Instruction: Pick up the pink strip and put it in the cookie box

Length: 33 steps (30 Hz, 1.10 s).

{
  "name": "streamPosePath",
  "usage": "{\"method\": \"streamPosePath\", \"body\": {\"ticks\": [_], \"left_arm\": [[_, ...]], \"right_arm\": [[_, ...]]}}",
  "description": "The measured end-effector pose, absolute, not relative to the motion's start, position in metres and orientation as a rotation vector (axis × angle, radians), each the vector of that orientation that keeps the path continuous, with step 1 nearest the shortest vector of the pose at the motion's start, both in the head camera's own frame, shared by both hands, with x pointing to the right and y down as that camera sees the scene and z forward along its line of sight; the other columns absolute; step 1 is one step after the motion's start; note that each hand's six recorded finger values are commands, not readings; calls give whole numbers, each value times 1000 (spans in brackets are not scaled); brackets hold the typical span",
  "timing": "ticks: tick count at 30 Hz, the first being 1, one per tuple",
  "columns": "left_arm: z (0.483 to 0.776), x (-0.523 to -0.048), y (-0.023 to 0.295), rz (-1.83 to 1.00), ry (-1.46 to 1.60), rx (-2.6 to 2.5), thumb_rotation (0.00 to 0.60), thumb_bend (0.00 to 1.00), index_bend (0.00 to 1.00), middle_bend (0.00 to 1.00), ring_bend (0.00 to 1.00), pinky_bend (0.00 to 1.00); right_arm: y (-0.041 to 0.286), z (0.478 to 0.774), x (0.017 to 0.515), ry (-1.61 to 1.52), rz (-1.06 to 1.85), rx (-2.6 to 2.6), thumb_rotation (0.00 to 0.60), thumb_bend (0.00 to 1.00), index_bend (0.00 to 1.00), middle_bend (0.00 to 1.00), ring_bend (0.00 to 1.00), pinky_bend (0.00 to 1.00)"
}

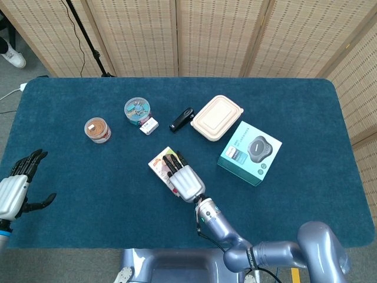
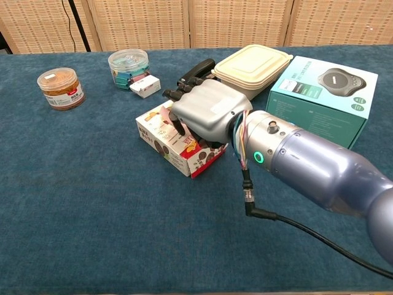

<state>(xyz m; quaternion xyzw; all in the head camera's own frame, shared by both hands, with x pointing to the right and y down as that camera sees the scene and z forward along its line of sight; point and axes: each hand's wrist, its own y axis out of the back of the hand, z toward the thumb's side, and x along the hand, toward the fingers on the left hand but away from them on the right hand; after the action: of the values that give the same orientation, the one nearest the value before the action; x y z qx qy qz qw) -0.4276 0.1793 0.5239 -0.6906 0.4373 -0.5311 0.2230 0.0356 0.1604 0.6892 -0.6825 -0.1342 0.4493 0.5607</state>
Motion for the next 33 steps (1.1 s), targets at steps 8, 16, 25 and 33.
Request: {"method": "streamPosePath", "body": {"ticks": [8,16,25,33], "left_arm": [[523,-428,180,-1467,1212,-1906,600,264,0,0,0,0],[523,-429,180,-1465,1214,-1908,600,263,0,0,0,0],[523,-429,180,-1464,1215,-1908,600,264,0,0,0,0],[523,-430,179,-1464,1217,-1910,600,264,0,0,0,0]], "right_arm": [[155,692,39,-318,1075,-1587,600,1000,385,0,0,0],[148,695,45,-316,1103,-1566,600,1000,385,0,0,0],[163,690,36,-302,1053,-1591,600,1000,390,0,0,0],[173,683,28,-300,1009,-1594,600,1000,388,0,0,0]]}}
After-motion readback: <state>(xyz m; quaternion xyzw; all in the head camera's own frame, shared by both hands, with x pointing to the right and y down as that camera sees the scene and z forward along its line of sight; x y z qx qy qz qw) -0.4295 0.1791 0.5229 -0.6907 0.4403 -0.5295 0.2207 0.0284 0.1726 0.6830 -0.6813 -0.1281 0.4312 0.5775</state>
